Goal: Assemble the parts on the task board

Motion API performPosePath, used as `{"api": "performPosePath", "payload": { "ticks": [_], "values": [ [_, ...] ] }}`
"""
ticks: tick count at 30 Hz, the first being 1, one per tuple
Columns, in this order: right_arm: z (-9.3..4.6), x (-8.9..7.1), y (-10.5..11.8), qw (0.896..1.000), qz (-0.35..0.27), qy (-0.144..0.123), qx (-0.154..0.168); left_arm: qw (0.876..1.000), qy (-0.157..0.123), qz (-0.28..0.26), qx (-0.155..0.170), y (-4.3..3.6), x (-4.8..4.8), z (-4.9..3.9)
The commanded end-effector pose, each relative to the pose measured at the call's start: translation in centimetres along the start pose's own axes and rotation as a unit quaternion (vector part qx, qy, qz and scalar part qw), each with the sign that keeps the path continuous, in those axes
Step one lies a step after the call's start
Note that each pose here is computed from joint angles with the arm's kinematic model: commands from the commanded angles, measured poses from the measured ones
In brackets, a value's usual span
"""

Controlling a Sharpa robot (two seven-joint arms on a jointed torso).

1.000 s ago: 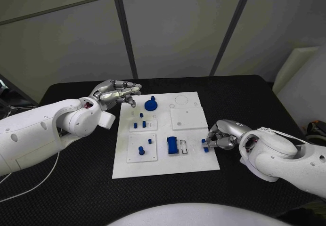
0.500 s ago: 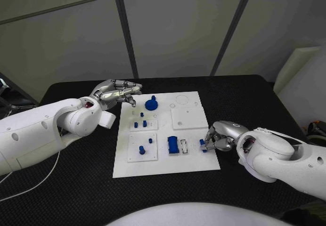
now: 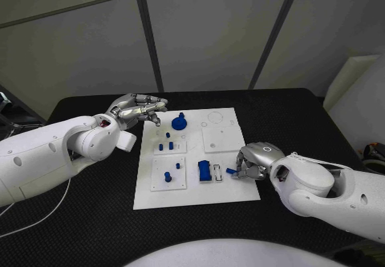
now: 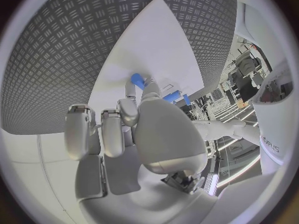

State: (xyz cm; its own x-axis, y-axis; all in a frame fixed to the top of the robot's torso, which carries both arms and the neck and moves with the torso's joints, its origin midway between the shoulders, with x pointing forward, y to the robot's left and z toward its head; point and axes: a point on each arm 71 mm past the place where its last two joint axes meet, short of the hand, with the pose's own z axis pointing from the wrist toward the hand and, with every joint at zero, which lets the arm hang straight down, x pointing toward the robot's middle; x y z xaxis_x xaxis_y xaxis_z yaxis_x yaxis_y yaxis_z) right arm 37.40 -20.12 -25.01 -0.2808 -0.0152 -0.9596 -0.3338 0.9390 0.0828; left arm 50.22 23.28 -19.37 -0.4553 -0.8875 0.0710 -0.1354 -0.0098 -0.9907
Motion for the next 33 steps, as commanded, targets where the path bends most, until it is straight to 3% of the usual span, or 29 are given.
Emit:
{"api": "performPosePath", "payload": {
  "ticks": [1,21,28,33],
  "values": [
    [-0.2,1.9,-0.2,0.996,-0.068,0.049,0.008,1.000,0.007,-0.003,0.000,-0.07,0.10,0.00],
    [-0.4,1.6,0.0,0.999,-0.037,0.028,0.010,1.000,0.009,-0.003,-0.003,0.06,0.17,0.04],
    [-0.9,1.3,-0.1,0.999,0.018,0.023,0.021,1.000,0.010,-0.004,-0.005,0.19,0.19,0.03],
    [-1.5,1.0,-0.4,0.995,0.090,0.016,0.038,1.000,0.011,-0.004,-0.007,0.25,0.23,0.03]
  ]
}}
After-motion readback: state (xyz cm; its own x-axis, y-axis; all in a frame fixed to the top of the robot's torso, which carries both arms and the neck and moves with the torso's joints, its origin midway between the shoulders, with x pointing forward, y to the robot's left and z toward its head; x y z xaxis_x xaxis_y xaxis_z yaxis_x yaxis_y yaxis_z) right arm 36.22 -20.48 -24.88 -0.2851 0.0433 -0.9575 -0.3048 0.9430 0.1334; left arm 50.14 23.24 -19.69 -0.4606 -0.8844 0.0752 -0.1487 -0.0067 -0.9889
